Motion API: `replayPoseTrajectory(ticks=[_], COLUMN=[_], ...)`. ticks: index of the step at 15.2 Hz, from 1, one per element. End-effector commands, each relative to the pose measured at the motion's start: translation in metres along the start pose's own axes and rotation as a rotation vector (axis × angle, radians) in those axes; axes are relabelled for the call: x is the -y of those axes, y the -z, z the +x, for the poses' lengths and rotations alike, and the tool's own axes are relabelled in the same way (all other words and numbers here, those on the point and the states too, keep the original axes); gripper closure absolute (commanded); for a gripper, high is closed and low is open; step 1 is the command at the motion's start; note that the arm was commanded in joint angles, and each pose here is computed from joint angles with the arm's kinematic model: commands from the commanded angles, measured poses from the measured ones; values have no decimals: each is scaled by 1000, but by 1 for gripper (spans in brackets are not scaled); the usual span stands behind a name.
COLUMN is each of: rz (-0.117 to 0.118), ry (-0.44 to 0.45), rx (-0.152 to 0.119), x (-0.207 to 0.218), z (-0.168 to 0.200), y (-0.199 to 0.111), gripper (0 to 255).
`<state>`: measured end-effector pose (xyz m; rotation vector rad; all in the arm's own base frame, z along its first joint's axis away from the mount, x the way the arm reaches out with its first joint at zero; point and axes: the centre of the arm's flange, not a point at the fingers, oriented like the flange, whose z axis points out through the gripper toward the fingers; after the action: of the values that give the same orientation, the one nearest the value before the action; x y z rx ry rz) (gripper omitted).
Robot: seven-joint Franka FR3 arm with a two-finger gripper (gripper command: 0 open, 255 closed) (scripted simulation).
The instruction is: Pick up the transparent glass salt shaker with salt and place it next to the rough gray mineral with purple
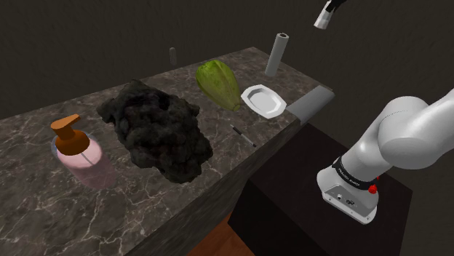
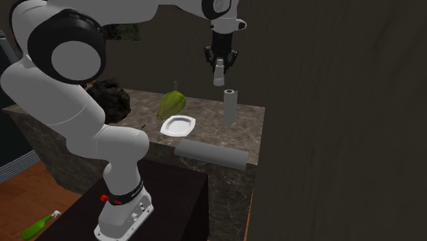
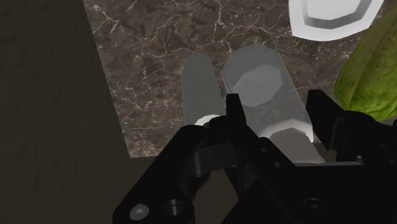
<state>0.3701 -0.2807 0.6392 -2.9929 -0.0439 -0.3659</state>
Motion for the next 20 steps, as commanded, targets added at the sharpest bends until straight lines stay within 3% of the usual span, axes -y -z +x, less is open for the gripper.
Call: replayPoseTrajectory(ticks=[1, 20], rz=[0, 0], ry=[0, 0], rx=[0, 0], x=[14, 262], z=[3, 15], y=[4, -30], gripper=[255, 255])
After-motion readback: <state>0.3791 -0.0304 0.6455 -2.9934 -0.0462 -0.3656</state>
